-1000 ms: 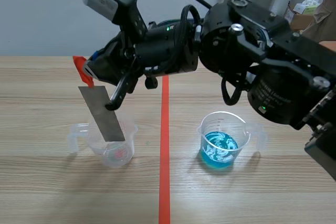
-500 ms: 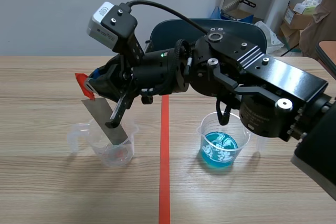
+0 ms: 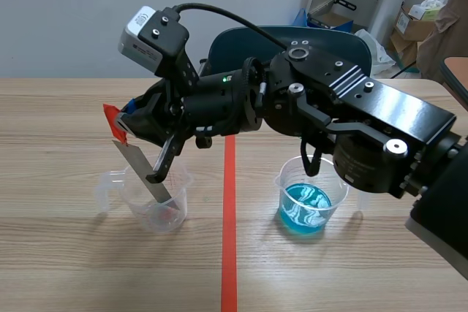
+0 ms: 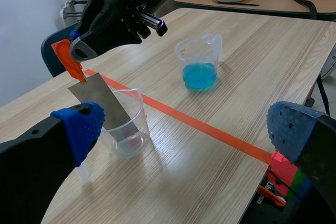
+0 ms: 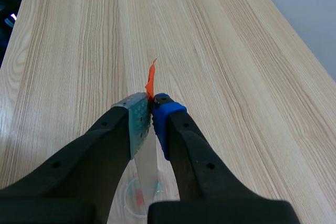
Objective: Do the redox reaction experiment
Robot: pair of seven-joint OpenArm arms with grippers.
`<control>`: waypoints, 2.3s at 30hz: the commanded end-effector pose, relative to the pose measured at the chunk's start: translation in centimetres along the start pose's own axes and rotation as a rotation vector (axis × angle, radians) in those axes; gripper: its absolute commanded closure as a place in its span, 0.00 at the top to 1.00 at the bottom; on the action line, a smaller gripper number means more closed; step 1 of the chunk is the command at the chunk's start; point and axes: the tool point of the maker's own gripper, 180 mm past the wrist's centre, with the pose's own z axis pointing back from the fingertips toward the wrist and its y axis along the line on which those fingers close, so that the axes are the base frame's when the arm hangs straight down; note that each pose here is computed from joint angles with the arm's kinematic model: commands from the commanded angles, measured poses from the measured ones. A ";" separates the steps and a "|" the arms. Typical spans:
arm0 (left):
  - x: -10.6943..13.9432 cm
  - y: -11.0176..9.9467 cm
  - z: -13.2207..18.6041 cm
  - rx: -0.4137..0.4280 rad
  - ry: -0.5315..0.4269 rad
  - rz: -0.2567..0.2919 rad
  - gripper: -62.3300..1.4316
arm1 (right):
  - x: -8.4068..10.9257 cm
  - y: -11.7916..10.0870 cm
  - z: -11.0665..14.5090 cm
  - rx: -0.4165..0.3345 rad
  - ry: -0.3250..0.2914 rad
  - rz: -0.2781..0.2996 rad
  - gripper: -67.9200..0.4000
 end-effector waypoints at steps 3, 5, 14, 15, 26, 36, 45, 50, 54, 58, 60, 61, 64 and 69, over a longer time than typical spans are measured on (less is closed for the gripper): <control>0.7 -0.1 -0.3 0.005 -0.031 0.005 1.00 | -0.8 -0.3 0.3 -0.004 0.041 0.022 0.01; 0.7 -0.1 -0.3 0.005 -0.031 0.005 1.00 | -0.8 -0.3 0.3 -0.004 0.041 0.022 0.01; 0.7 -0.1 -0.3 0.006 -0.031 0.005 1.00 | -0.7 -0.3 0.3 -0.004 0.041 0.022 0.02; 0.7 -0.1 -0.3 0.006 -0.031 0.005 1.00 | -0.7 -0.3 0.3 -0.004 0.041 0.022 0.02; 0.7 -0.1 -0.3 0.006 -0.031 0.005 1.00 | -0.8 0.2 0.3 0.023 0.041 0.024 0.02; 0.7 -0.1 -0.3 0.006 -0.031 0.005 1.00 | -0.8 0.2 0.3 0.023 0.042 0.024 0.11; 0.7 -0.1 -0.3 0.006 -0.031 0.005 1.00 | -0.8 0.2 0.3 0.023 0.041 0.024 0.11; 0.7 -0.1 -0.3 0.006 -0.031 0.005 1.00 | -0.8 0.2 0.3 0.023 0.041 0.024 0.11; 0.7 -0.1 -0.3 0.006 -0.031 0.005 1.00 | -0.7 0.2 0.3 0.023 0.041 0.025 0.11; 0.7 -0.1 -0.3 0.006 -0.031 0.005 1.00 | -0.7 0.5 0.3 0.039 0.039 0.026 0.11; 0.7 -0.1 -0.3 0.006 -0.031 0.005 1.00 | -0.6 0.9 0.2 0.058 0.036 0.028 0.11; 0.7 -0.1 -0.3 0.006 -0.031 0.005 1.00 | -0.5 1.1 0.1 0.067 0.035 0.029 0.14; 0.7 -0.1 -0.3 0.006 -0.031 0.005 1.00 | -0.2 1.6 -0.1 0.092 0.026 0.030 0.39; 0.6 -0.1 -0.3 0.006 -0.031 0.005 1.00 | 0.3 1.8 -0.5 0.098 0.006 0.025 0.76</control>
